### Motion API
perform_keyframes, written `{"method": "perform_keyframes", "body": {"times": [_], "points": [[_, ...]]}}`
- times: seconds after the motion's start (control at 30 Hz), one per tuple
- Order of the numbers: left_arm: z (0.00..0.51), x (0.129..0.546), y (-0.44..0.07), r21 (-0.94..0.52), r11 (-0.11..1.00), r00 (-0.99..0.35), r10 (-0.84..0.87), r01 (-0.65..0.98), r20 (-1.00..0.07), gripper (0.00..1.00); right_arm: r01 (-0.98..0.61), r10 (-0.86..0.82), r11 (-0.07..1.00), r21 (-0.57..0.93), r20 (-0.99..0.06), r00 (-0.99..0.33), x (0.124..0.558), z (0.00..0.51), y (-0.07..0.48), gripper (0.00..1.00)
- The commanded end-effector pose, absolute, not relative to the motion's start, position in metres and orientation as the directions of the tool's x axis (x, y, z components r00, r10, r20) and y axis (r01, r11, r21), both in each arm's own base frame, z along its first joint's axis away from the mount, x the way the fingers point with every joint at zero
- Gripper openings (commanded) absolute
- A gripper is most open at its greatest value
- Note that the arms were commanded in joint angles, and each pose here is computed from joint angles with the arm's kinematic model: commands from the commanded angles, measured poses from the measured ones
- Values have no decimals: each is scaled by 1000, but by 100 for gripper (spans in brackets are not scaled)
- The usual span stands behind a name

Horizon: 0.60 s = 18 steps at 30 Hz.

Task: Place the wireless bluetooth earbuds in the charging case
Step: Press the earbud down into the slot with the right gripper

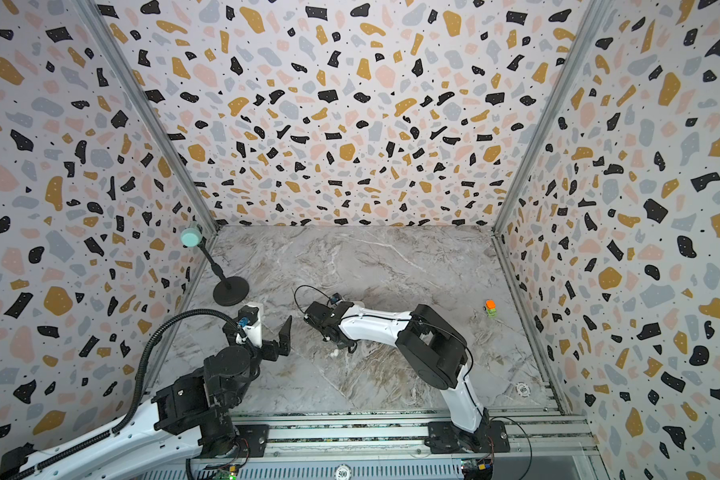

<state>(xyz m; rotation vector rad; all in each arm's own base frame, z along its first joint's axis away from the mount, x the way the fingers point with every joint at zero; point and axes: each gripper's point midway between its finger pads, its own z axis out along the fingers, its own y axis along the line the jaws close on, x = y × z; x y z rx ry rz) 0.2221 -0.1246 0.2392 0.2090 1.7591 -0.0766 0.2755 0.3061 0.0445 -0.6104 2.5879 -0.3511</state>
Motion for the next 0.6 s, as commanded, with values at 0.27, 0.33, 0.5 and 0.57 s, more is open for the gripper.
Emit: {"method": "perform_keyframes", "body": {"times": [0.27,0.33,0.5,0.57], "points": [[245,224,-124,39,985,-168,68,170,-983,100,-357,-476,873,-332,-417,-775,276,75,307,29],[245,224,-124,39,985,-168,68,169,-983,100,-357,-477,872,-334,-416,-774,276,76,306,29],[245,224,-123,38,985,-168,66,168,-984,100,-360,-479,871,-334,-419,-771,275,79,306,30],[245,224,-123,39,985,-168,67,167,-983,100,-361,-480,871,-333,-423,-769,275,81,306,30]]}}
